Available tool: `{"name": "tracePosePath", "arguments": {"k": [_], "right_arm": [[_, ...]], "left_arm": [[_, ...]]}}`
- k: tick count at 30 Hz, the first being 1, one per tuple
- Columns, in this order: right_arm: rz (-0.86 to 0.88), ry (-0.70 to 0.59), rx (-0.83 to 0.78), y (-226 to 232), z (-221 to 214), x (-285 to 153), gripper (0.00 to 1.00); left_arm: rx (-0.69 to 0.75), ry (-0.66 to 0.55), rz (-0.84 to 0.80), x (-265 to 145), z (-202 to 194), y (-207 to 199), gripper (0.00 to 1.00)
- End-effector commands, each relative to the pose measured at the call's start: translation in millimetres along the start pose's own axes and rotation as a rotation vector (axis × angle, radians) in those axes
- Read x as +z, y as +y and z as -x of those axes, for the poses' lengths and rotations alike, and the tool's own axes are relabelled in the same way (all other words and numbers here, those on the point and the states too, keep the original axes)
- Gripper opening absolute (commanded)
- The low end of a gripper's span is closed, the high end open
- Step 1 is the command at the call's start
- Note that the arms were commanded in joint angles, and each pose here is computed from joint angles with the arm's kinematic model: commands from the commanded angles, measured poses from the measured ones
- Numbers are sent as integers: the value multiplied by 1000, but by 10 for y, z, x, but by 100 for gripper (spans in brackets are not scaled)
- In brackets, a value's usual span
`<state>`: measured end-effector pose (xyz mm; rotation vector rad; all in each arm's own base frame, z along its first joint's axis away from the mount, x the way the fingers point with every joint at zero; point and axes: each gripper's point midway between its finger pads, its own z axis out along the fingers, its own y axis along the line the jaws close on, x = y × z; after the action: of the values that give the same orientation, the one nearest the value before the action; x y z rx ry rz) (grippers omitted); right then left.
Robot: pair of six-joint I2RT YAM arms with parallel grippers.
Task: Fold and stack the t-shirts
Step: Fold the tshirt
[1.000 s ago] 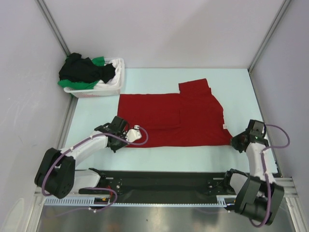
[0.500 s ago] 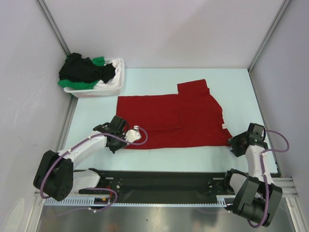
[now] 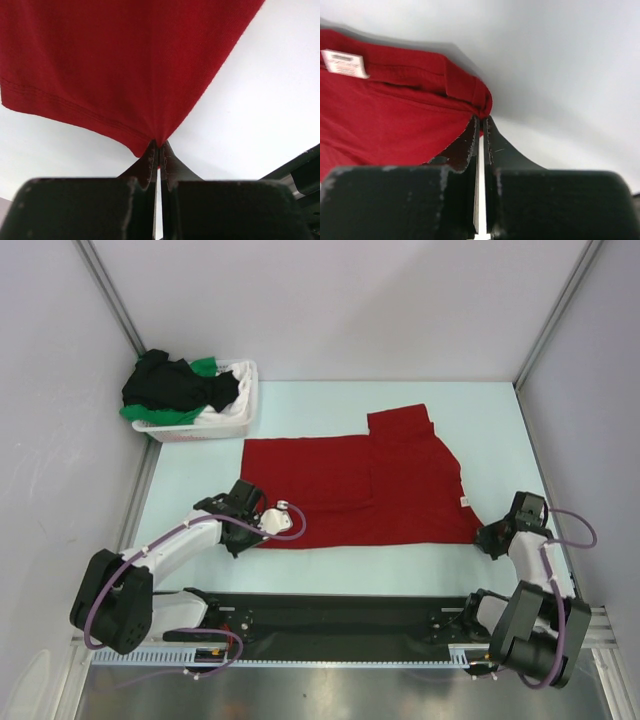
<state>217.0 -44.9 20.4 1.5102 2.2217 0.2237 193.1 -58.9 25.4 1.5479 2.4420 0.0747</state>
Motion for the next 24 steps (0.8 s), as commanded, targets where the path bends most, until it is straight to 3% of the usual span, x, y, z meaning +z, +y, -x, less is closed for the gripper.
{"name": "tracePosePath", "arguments": {"k": [1,10,15,18,19,20,22,23,24], "right_arm": [[-33,-64,94,-60,71,-236,0],[-319,-72,186,-447,42,-574,0],[-432,-239,199,-626,263,-898,0],[-446,-271,196,-647,299,-973,0],[-433,-278,199,-623,316,-963,0],[-427,-278,201,-618,314,-953,6],[-411,-298,206,-594,352,-943,28],[-407,-312,202,-585,381,-959,47],[-394,-322,192,-554,417,-962,51]], "left_arm": [[34,16,-29,-68,-47,-29,0],[176,66,-116,-234,-156,-110,0],[243,118,-158,-261,-280,-98,0],[264,112,-244,-276,-272,-215,0],[262,99,-297,-291,-263,-310,12],[266,92,-310,-309,-238,-316,24],[262,97,-339,-332,-228,-340,50],[260,79,-330,-370,-165,-298,54],[253,66,-325,-403,-136,-262,57]]}}
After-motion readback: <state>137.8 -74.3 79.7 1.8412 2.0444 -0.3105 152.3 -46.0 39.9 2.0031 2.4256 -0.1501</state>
